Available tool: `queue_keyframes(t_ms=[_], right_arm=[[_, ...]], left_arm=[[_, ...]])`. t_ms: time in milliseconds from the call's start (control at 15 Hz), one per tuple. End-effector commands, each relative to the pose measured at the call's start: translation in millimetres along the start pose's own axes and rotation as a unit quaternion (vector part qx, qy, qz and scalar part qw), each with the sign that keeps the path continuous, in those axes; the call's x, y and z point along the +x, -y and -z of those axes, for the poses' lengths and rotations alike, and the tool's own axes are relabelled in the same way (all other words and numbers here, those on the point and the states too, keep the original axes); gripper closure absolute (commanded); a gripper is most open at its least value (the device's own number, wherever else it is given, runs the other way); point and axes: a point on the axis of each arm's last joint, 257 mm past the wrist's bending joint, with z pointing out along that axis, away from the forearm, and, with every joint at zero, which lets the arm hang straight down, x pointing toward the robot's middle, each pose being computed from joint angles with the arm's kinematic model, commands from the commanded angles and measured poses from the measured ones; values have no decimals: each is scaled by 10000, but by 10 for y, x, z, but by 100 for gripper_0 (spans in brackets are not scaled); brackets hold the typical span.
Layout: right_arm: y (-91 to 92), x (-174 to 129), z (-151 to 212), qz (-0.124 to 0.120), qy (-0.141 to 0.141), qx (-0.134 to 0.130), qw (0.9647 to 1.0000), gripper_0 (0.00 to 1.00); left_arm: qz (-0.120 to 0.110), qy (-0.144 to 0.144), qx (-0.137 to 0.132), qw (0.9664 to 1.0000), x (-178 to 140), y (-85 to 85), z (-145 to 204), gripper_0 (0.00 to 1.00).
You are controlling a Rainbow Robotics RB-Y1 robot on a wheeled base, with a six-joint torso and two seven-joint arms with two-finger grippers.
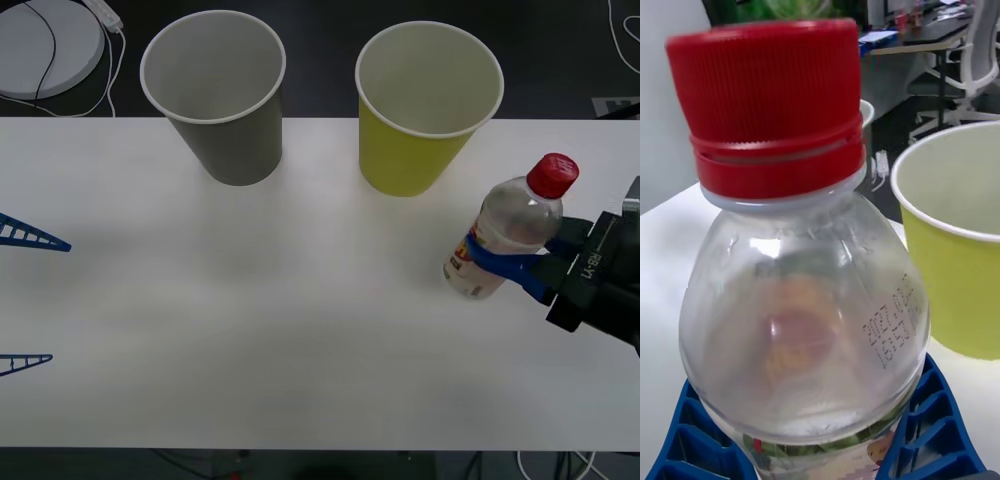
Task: Put the can into the green bin and the plastic bottle into the gray bin
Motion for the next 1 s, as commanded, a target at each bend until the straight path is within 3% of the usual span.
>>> queue_keyframes(t_ms=[67,333,600,1000], right_arm=[[-149,-182,-15,232,49,-196,9995,100],[-257,-365,-8,225,24,-349,9991,100],[-314,-511,-1,210,-122,-336,9991,100],[-453,-689,-33,161,-556,-493,9971,100]], left_arm=[[0,0,-1,10000,0,0,0,0],[0,0,-1,10000,0,0,0,0],[0,0,-1,10000,0,0,0,0],[0,0,-1,10000,0,0,0,0]])
